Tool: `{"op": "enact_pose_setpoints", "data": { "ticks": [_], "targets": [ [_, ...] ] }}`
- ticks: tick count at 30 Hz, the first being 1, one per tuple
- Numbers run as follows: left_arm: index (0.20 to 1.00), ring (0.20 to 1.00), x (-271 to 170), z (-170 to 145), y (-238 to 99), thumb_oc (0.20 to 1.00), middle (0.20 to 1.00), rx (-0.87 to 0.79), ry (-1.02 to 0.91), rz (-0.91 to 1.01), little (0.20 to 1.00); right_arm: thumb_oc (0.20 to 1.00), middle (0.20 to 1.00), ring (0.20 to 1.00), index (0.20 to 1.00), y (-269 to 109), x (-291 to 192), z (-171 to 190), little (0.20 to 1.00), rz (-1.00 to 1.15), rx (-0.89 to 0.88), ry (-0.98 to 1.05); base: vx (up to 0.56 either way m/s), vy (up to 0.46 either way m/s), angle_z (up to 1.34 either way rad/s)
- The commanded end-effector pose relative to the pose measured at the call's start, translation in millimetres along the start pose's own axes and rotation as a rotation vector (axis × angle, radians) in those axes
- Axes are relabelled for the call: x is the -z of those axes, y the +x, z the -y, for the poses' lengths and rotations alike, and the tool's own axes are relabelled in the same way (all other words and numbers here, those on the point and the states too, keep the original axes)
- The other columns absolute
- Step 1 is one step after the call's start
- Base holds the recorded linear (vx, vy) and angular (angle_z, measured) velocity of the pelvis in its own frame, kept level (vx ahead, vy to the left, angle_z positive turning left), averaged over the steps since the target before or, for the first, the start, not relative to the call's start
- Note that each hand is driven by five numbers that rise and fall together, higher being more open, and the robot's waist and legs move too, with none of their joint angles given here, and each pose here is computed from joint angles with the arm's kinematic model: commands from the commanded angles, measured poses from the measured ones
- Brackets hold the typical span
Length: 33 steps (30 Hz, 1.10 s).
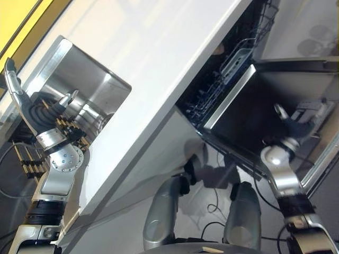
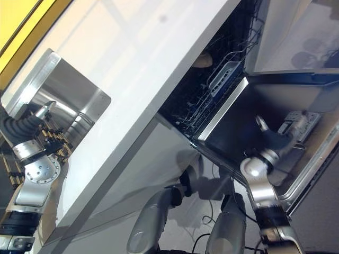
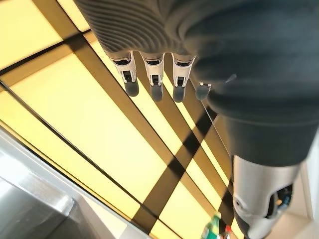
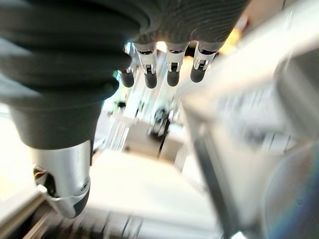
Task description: Pick up plates and place into dishwasher.
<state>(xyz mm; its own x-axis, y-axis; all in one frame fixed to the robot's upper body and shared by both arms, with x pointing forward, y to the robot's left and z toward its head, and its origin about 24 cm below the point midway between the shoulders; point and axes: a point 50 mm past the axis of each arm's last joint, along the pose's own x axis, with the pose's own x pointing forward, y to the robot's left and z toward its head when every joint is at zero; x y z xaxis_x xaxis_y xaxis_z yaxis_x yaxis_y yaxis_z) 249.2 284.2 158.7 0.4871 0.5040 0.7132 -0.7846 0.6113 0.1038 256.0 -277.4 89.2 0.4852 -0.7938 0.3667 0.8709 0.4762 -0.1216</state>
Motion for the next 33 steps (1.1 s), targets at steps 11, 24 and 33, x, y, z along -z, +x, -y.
{"op": "enact_pose_setpoints", "data": {
  "ticks": [11,24,33],
  "targets": [
    [1.0,1.0,11.3,-10.0,-18.9,1.0,1.0,0.0,0.028,-0.037,1.0,1.0,1.0,1.0,1.0,-5.4,5.1,26.1,1.0,0.048,-0.043,-0.007,-0.04,-0.066,-0.21],
    [1.0,1.0,13.9,16.7,-17.6,1.0,1.0,-0.005,-0.003,-0.055,1.0,1.0,1.0,1.0,1.0,-12.6,59.7,36.0,1.0,-0.232,-0.087,-0.012,-0.08,0.042,-0.19],
    [1.0,1.0,-4.3,35.9,6.6,1.0,1.0,0.016,-0.041,0.02,1.0,1.0,1.0,1.0,1.0,-7.5,77.5,22.4,1.0,-0.466,0.02,0.293,-0.07,0.0,-0.02]
  ]
}}
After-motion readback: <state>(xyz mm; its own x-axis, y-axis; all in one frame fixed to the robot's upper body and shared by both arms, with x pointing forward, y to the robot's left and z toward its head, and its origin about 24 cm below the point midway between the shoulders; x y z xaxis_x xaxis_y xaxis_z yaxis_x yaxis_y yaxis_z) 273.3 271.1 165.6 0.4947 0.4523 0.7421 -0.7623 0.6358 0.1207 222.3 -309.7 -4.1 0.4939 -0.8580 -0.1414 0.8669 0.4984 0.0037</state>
